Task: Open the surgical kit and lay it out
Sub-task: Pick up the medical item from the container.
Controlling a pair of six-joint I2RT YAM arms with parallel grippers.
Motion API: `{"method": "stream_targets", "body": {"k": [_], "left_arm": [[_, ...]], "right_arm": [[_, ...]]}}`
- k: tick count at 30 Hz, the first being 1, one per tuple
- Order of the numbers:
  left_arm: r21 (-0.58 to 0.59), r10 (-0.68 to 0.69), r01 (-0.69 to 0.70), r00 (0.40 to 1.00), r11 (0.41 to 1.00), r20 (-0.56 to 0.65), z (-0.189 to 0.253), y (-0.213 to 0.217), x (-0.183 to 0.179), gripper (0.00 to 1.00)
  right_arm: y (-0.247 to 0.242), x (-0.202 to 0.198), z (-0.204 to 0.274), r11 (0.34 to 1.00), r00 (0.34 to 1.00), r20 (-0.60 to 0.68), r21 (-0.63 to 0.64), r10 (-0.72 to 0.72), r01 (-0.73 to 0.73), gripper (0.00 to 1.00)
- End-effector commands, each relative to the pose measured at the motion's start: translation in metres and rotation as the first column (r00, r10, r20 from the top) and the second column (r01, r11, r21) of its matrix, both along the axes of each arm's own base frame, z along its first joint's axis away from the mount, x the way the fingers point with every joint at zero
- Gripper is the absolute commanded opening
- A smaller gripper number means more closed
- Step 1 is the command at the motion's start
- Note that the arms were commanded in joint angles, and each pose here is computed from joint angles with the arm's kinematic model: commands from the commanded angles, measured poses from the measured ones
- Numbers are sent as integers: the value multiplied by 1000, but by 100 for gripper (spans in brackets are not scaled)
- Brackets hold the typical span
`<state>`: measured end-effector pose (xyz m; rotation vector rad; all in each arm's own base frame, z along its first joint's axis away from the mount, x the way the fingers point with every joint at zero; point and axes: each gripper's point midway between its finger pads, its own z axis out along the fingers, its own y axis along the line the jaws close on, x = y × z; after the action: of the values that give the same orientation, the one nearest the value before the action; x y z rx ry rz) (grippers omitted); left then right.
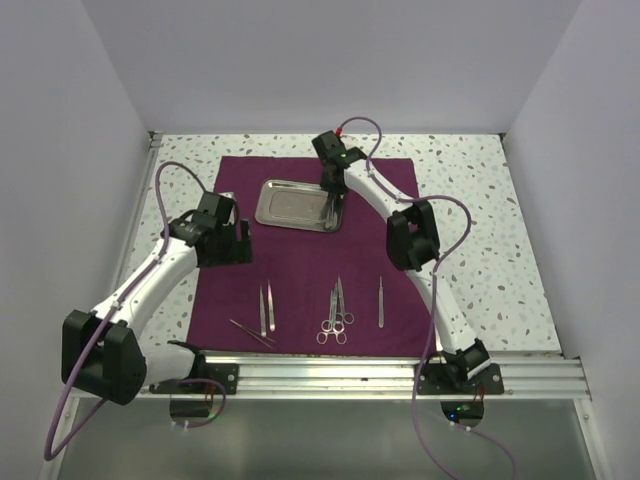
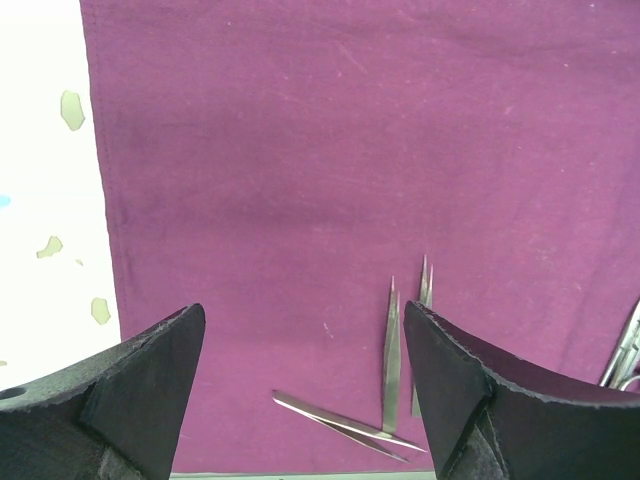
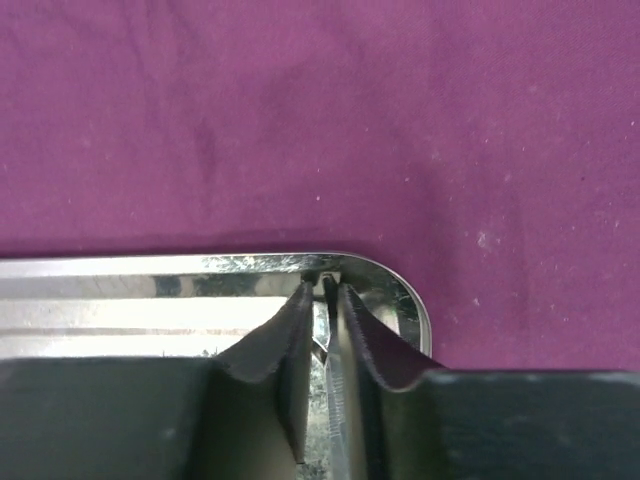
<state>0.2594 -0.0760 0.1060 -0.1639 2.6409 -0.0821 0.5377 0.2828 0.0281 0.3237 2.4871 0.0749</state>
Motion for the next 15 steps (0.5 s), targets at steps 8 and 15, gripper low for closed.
{"method": "stream_targets", "body": {"k": [8,15], "left_arm": [[29,-15,13,998,999,64,14,6,23,84],[24,-13,11,997,1000,81,24,5,28,84]], "right_arm": [[-2,-5,-33,1000,998,-62,0,-26,26,0],[7,12,30,996,998,55,83,-13,8,0]]}}
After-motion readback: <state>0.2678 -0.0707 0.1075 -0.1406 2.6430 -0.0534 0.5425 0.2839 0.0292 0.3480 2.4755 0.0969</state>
